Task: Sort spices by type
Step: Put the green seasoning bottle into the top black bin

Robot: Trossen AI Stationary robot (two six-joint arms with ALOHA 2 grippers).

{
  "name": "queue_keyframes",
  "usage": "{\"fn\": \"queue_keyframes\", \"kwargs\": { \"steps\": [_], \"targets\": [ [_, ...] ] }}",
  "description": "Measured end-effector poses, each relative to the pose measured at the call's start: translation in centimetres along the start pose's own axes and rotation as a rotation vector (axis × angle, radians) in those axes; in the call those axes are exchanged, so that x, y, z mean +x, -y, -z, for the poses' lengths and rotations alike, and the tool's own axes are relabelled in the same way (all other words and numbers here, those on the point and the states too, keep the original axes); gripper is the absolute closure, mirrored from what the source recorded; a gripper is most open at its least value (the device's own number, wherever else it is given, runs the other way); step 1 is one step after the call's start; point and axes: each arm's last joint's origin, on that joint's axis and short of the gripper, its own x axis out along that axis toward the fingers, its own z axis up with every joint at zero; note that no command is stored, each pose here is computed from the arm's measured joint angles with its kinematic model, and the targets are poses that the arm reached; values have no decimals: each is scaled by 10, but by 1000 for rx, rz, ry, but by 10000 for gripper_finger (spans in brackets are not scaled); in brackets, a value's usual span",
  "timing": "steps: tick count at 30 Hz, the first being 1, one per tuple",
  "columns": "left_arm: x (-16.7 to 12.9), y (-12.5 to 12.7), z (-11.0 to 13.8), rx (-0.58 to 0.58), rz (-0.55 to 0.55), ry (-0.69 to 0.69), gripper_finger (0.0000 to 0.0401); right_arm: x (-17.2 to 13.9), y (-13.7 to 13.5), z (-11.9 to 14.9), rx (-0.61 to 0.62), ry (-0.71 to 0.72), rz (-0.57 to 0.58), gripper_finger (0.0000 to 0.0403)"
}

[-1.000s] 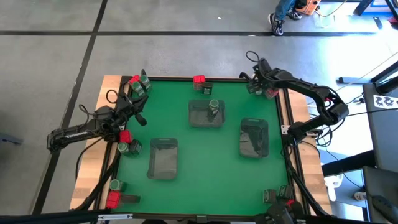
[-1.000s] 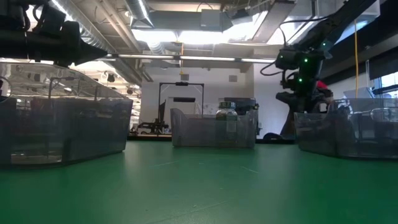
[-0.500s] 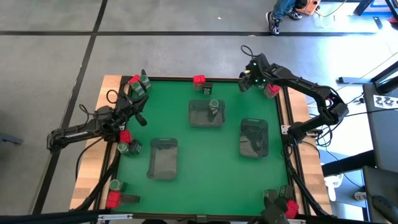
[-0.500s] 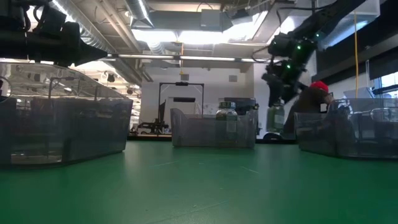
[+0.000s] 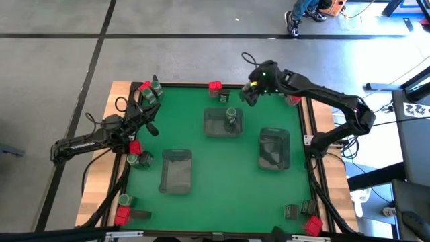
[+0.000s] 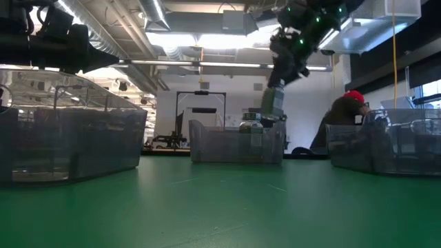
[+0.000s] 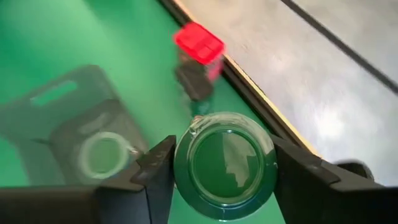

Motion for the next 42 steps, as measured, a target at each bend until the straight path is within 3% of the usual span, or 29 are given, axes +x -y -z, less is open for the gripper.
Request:
{"fn": "queue_keyframes", "kwargs": {
  "steps": [12, 22, 42],
  "targets": [
    [0, 0, 0, 0, 0, 0, 394, -14, -69, -3, -231, 18, -183, 187],
    [0, 0, 0, -1, -1, 1, 394, -15, -107, 8, -368, 2, -342, 185],
    [0, 0, 0, -6, 0, -1, 394, 55, -118, 41, -452, -222, -222, 185]
  ]
}}
